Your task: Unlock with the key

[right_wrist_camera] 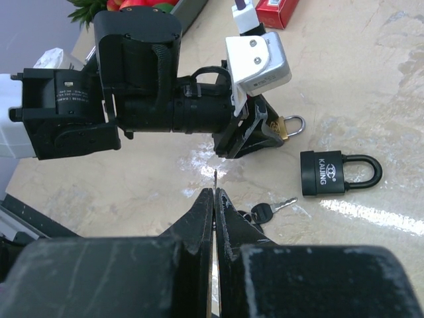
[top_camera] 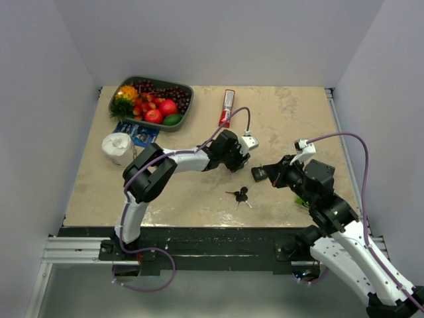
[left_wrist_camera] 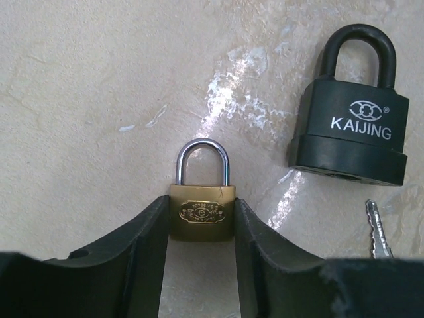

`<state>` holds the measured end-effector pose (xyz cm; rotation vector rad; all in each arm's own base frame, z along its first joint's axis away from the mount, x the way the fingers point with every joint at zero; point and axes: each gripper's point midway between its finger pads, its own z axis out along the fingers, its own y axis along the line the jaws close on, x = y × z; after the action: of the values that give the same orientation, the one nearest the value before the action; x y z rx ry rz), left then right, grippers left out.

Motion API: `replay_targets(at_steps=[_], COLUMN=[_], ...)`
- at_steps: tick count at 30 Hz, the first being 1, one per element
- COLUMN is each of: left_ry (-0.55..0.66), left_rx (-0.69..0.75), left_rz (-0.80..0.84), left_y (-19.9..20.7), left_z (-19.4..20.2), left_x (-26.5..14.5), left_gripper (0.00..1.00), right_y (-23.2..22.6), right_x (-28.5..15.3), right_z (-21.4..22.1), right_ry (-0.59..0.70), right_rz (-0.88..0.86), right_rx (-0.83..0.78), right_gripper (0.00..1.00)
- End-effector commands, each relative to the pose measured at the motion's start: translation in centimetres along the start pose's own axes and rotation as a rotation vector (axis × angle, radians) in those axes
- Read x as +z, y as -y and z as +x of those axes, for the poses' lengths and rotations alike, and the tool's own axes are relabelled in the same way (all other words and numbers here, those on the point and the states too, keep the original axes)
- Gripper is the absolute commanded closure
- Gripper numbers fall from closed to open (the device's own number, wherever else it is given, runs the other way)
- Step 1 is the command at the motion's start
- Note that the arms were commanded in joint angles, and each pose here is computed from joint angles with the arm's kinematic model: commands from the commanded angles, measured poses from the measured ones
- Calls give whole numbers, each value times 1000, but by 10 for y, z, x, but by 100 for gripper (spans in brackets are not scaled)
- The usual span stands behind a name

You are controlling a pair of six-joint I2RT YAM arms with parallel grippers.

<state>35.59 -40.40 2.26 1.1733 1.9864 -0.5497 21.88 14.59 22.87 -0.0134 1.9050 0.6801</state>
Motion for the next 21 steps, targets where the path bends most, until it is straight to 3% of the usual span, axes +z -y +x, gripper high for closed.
replay_targets(at_steps=[1,2,6,8,14,21], left_ry=[-21,-21,24,37,41,-85], left_rx=[-25,-37,-181,-258,-483,-574], left_rz=[-91,-95,-196,-321,-518,-656], left_y=[-14,-14,-24,-40,-65,-73], left_z=[3,4,1,3,17,65], left_x=[3,3,-6,-22,-55,-69], left_gripper=[65,75,93,100,100,100], right_y=[-5,-5,-4,-1,-3,-4], right_x=[-2,-2,1,4,17,28], right_z=[-9,-8,-7,-1,18,33], right_ry=[36,33,31,18,-22,-50], right_rz=[-20,-20,-14,-10,-53,-88], right_rx=[13,13,5,2,19,19], right_gripper=[100,100,100,100,100,100])
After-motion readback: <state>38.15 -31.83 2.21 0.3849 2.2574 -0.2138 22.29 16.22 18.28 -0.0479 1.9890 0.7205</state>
